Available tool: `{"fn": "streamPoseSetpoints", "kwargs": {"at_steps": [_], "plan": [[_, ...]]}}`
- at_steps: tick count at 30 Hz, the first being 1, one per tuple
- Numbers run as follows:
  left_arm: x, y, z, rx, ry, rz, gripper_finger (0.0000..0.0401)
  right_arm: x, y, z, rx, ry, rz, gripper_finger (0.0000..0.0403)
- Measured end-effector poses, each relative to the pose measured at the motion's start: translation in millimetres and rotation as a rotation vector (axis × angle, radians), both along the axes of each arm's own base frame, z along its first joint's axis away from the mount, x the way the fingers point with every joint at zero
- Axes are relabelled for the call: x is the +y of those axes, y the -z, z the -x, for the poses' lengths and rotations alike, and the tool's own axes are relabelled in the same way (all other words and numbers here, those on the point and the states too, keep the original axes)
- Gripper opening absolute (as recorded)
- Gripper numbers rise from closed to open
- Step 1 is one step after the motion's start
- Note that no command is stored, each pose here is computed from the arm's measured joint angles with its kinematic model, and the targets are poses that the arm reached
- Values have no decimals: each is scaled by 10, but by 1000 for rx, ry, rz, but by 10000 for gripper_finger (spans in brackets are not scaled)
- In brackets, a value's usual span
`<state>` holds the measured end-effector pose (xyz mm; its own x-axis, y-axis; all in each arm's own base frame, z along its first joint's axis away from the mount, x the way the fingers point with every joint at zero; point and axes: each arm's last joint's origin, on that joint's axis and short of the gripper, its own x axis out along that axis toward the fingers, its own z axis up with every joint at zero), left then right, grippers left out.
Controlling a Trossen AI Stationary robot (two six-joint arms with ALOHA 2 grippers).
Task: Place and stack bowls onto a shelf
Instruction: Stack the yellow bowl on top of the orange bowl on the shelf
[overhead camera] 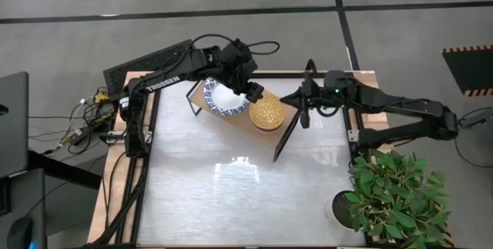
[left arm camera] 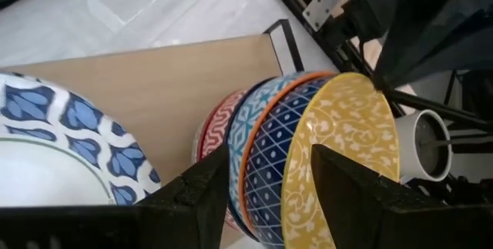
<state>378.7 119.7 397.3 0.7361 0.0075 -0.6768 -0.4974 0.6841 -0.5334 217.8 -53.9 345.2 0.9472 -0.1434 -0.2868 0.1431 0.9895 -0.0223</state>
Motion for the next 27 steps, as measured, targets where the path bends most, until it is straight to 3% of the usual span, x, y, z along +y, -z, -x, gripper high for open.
{"fn": "streamPoseSetpoints", "kwargs": {"at_steps": [5, 9, 27], "plan": [[16, -3, 10, 1, -5, 0, 166, 23, -86, 172, -15, 71, 18, 27], [17, -3, 10, 1, -8, -3, 166, 19, -26, 241, 62, 107, -11, 27], [20, 6, 4, 4, -10, -2, 166, 20, 197, -11, 184, 51, -20, 27]]}}
